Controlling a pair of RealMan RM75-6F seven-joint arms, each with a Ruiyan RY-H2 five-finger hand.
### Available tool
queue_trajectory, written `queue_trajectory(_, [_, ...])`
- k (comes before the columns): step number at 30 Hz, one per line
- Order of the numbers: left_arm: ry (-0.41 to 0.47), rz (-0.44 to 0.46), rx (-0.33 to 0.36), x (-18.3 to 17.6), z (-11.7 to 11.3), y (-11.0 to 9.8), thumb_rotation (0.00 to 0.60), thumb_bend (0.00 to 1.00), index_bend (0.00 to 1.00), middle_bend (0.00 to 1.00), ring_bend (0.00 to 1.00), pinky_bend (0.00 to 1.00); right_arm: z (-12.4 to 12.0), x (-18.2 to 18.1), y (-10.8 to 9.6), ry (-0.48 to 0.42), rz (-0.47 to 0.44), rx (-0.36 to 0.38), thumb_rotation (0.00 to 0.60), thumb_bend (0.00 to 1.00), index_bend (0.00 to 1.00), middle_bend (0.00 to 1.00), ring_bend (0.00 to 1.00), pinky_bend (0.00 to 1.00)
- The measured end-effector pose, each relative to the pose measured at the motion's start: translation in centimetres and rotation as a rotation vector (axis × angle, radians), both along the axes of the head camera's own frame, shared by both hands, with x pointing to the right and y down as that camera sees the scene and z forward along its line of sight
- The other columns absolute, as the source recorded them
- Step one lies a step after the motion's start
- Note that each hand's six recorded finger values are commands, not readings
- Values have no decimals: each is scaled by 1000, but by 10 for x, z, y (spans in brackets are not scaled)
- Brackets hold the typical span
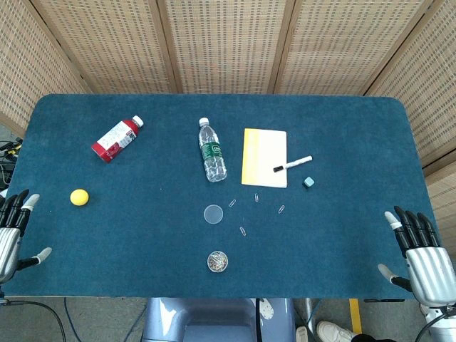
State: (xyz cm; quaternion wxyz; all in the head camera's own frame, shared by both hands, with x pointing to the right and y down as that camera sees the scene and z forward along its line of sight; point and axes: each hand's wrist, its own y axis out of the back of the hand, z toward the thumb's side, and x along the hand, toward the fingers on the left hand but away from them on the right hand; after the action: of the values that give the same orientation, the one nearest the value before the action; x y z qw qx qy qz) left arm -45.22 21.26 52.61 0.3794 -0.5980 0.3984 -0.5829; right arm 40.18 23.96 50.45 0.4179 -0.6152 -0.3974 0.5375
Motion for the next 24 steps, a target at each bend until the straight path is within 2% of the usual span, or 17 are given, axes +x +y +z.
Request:
queue_trajectory(8, [-4, -3, -6, 1, 3, 0, 600, 0, 0, 0, 0, 0, 6, -2, 1, 9, -12, -18, 600, 0, 0, 0, 0, 0])
queue_trajectory(14, [-10, -10, -7, 0, 5, -2, 600, 0, 0, 0, 0, 0, 25, -10, -9, -3, -67, -61, 600, 45, 19, 0, 0, 0])
queue_trajectory(20, [-11, 0, -3, 3, 5, -3, 600, 0, 0, 0, 0, 0, 50, -33, -42, -2, -179, -90, 600, 154, 262, 0, 0, 0])
queue_trajectory(24, [-20, -12, -8, 1, 7, -4, 600, 0, 0, 0, 0, 0, 70, -61, -75, 22, -292, -87, 600, 178, 292, 0, 0, 0])
